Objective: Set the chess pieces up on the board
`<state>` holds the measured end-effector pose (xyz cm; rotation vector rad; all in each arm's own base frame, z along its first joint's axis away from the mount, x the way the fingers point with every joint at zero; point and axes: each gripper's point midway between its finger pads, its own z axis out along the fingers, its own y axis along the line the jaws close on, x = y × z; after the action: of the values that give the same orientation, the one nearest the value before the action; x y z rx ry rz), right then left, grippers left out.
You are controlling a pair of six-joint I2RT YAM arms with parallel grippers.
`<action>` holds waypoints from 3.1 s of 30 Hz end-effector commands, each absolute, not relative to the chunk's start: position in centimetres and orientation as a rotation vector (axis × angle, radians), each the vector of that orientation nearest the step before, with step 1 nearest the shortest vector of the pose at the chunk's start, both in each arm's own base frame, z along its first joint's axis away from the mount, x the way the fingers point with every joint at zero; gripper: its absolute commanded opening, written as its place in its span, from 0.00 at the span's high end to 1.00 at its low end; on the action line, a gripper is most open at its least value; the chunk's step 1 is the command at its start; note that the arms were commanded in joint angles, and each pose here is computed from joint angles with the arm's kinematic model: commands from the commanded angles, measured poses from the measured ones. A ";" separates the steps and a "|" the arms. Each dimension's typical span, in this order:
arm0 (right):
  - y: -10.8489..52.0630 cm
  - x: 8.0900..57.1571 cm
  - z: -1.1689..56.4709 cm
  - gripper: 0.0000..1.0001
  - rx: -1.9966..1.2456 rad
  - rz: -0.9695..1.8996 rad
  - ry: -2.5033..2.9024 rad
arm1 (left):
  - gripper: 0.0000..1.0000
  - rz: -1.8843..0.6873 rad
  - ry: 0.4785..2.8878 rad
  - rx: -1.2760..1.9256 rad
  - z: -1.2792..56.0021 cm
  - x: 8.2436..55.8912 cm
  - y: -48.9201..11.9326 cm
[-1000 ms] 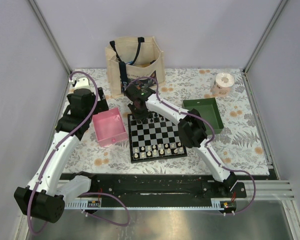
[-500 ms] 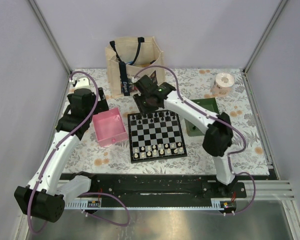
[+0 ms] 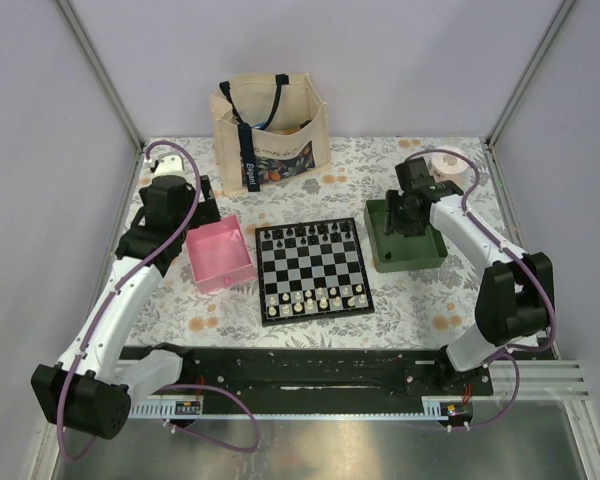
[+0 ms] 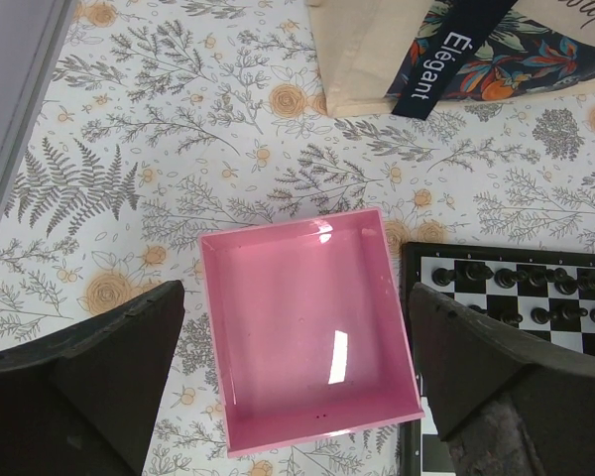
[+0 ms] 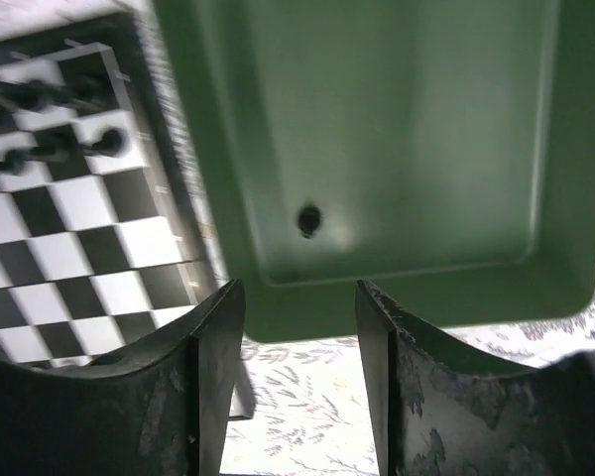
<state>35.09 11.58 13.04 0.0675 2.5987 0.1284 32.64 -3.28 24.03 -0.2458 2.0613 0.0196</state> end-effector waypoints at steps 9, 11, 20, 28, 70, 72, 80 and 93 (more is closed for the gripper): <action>8.3 33.4 6.3 0.34 0.098 0.060 2.841 | 0.01 -0.020 2.019 -0.249 25.0 33.8 -3.9; 8.3 33.3 5.8 0.33 0.100 0.054 2.862 | 0.01 -0.022 2.020 -0.245 25.1 33.9 -4.0; 9.0 32.2 3.7 0.32 0.057 0.091 2.992 | 0.01 -0.006 2.021 -0.252 25.0 34.1 -3.8; 9.3 31.9 2.4 0.44 0.044 0.103 3.047 | 0.01 0.001 2.028 -0.251 24.8 34.1 -3.7; 9.5 32.8 6.9 0.55 0.060 0.180 2.973 | 0.01 0.266 1.675 -0.390 33.1 42.4 0.0; 9.8 33.0 7.1 0.54 0.036 0.204 2.993 | 0.01 0.310 1.684 -0.359 33.2 43.2 0.1; 11.1 34.4 5.6 0.50 0.050 0.265 3.048 | 0.01 0.359 1.657 -0.333 33.3 43.6 0.6; 10.3 33.8 3.0 0.57 0.099 0.192 3.095 | 0.01 0.347 1.708 -0.319 32.1 42.3 0.6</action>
<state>33.21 10.49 3.20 0.0788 3.1069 0.2061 43.34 0.13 29.68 -0.2988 1.7762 0.3669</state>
